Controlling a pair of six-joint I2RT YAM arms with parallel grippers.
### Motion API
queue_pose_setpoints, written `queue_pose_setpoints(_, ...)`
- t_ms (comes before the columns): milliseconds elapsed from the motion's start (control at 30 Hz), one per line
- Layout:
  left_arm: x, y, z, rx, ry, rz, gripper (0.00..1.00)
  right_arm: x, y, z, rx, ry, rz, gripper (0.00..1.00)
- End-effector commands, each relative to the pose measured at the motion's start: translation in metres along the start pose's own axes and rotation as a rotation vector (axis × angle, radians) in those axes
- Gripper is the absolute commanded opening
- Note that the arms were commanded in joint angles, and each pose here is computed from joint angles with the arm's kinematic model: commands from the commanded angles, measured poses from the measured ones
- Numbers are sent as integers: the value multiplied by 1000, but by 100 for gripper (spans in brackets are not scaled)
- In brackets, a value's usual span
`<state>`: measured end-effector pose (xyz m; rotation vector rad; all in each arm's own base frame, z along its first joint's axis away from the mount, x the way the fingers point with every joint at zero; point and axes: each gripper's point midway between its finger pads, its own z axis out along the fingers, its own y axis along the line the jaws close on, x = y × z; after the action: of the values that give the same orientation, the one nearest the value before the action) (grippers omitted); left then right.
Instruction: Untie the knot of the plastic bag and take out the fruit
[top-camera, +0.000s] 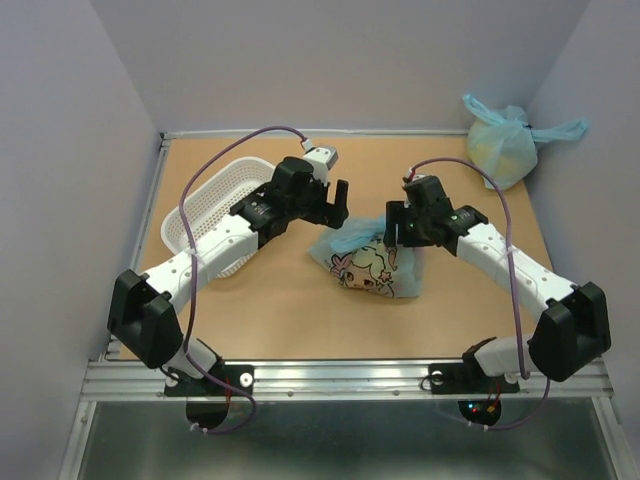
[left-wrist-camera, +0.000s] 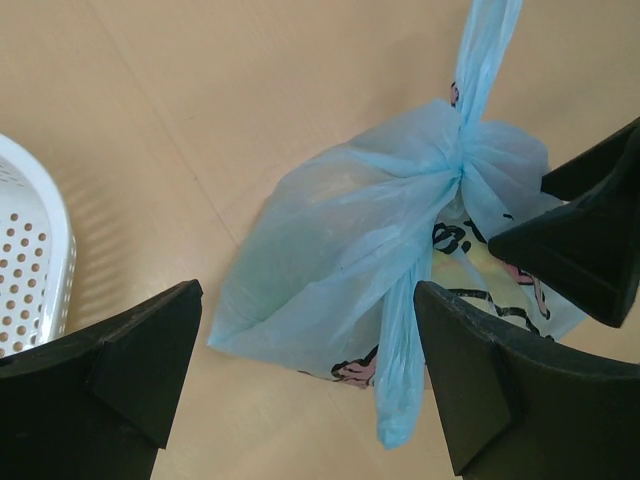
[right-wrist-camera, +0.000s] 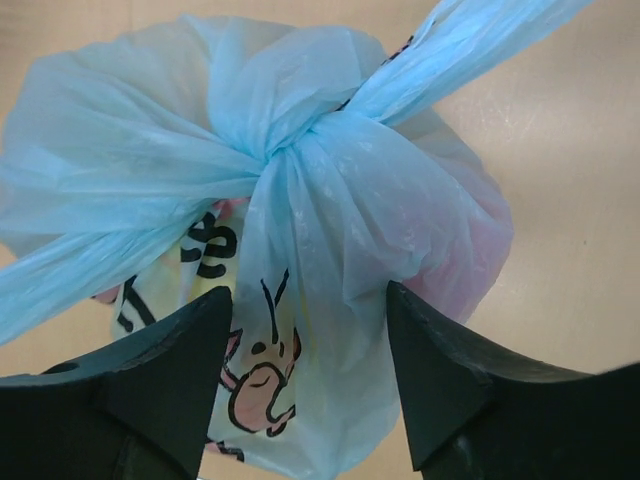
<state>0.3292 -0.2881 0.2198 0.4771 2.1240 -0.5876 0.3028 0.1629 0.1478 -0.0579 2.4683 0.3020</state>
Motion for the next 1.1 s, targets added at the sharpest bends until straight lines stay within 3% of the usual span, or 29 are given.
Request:
queue_pose_setpoints(0,-10,-10,-13,37,-54,59,99,-30,-2,2,87,-138,1,61)
queue_pose_setpoints(67,-8,-10,-13,41,-51,71,99,-20,-2,7,100,-125,-9,46)
queue_pose_setpoints(100,-6,-12,-12,51,-45,94,99,-19,-3,8,112,-130,-11,26)
queue_pose_setpoints(200,-5,-20,-8,79,-39,139,99,-13,-2,6,115,-140,-32,0)
queue_pose_setpoints(467,-6,-55,10,176,-40,304,99,-27,14,-30,-17,-273,-101,0)
queue_pose_setpoints(633,6,-71,35,242,18,312,98,-18,21,-38,-99,-290,-146,0)
queue_pose_setpoints(933,19,-103,55,398,84,280,74,-13,21,-46,-140,-339,-151,0)
queue_pose_setpoints(1067,33,-103,59,419,133,288,49,-13,20,-46,-137,-349,-144,0)
